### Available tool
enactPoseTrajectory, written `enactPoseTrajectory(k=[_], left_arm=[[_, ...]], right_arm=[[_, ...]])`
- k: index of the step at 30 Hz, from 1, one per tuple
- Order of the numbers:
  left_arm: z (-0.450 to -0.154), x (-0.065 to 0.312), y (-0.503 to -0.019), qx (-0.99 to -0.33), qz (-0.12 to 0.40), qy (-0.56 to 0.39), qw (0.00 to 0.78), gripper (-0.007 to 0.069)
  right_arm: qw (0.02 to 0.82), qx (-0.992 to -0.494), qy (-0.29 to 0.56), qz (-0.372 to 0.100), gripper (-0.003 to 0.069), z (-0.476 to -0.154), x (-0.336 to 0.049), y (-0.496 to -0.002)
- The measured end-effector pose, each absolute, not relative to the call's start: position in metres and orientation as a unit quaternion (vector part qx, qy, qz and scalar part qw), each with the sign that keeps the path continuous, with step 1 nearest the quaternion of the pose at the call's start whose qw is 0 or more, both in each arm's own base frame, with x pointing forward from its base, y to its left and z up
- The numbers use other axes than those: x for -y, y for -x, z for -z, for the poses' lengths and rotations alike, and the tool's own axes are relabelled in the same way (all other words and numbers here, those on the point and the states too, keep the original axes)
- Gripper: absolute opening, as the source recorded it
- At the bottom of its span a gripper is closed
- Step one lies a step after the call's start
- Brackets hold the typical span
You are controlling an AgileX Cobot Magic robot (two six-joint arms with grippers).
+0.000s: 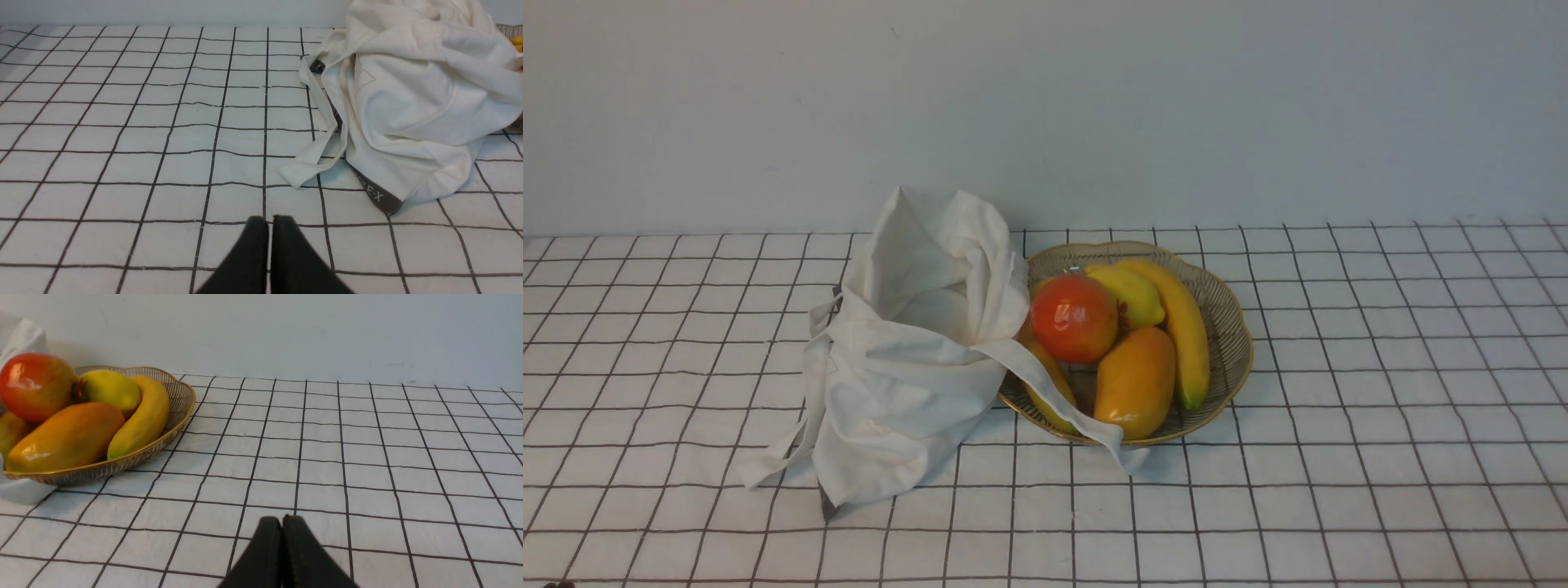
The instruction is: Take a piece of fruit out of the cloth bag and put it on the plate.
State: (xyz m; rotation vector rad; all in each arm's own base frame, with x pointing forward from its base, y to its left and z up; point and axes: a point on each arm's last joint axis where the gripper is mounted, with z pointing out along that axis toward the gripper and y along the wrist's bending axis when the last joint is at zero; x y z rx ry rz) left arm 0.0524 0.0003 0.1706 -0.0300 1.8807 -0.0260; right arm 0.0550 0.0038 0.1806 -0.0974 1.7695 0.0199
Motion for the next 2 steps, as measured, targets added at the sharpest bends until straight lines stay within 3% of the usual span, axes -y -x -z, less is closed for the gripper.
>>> enactPoseTrajectory(k=[2], left_arm=[[-0.1706, -0.0003, -0.0524, -0.808, 0.011, 0.013, 0.589, -0.0005]], right_arm=[[0.632, -0.773, 0.043, -0.009, -0.0015, -0.1806, -0.0038, -0.0550]])
